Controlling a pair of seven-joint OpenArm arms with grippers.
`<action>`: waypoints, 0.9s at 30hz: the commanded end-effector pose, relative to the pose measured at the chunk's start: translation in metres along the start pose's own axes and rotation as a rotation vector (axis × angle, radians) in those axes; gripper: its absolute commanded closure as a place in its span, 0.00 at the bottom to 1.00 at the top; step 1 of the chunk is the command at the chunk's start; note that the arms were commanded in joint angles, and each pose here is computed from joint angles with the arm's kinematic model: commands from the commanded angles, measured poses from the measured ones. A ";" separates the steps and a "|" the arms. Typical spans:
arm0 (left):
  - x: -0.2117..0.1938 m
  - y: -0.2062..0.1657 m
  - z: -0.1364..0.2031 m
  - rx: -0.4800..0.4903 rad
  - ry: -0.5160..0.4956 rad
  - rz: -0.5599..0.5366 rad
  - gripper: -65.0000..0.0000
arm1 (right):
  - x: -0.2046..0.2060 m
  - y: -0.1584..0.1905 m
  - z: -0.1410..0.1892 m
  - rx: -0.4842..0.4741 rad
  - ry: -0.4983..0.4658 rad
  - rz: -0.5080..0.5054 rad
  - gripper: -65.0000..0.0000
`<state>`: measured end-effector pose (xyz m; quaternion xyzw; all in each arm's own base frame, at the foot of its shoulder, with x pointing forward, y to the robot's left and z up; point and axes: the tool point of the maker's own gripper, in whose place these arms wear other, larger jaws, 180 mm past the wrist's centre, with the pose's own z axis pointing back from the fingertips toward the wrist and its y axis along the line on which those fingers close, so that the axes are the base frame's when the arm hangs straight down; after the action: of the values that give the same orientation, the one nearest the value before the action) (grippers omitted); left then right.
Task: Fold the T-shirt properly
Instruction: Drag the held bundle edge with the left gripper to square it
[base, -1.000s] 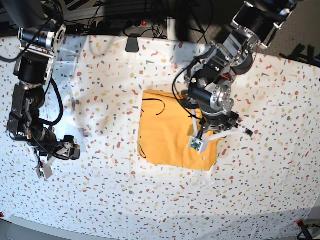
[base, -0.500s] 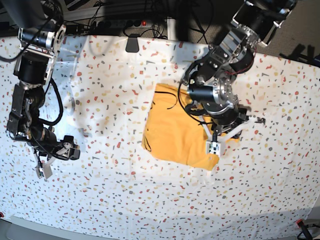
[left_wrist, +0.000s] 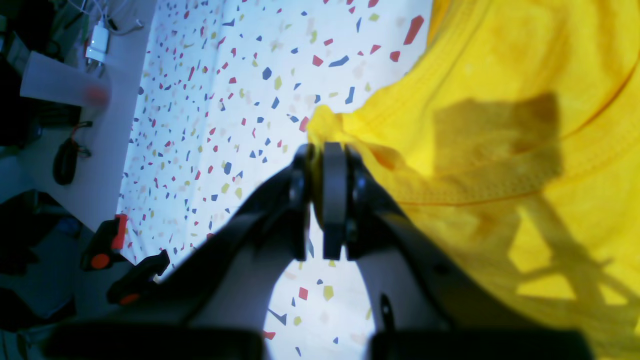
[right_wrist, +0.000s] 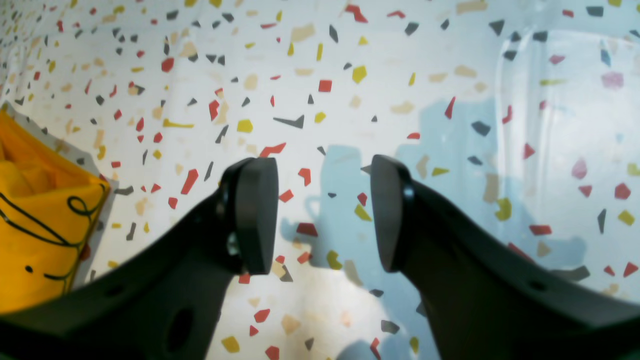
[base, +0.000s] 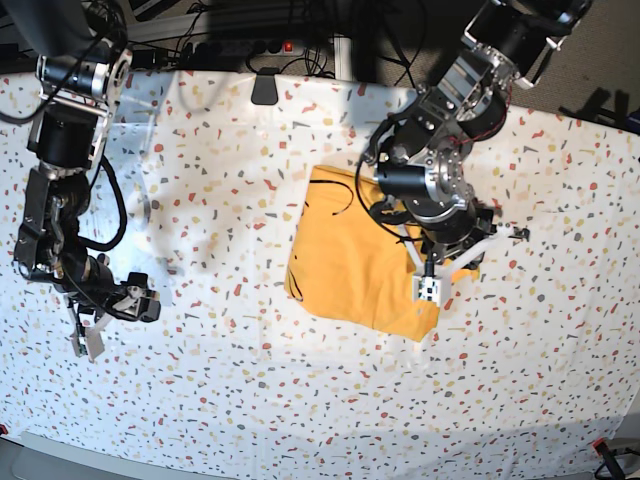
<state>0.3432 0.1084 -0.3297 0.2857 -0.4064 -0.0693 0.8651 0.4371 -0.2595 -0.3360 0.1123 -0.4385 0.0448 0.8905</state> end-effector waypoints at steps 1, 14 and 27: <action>0.017 0.009 0.002 0.026 -0.048 0.027 0.93 | 0.033 -0.003 0.006 -0.002 -0.092 0.016 0.54; 0.032 0.032 0.005 0.156 -0.130 -0.014 0.86 | 0.036 0.034 -0.011 0.074 -0.150 -0.030 0.54; 0.032 0.032 0.005 0.156 -0.129 -0.014 0.86 | 0.037 0.065 -0.022 0.141 -0.173 -0.073 0.54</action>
<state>0.3479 0.1211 -0.3084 0.3437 -0.4338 -0.0712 0.8298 0.4504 -0.1891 -0.3384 0.1901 -0.4679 0.0323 0.8625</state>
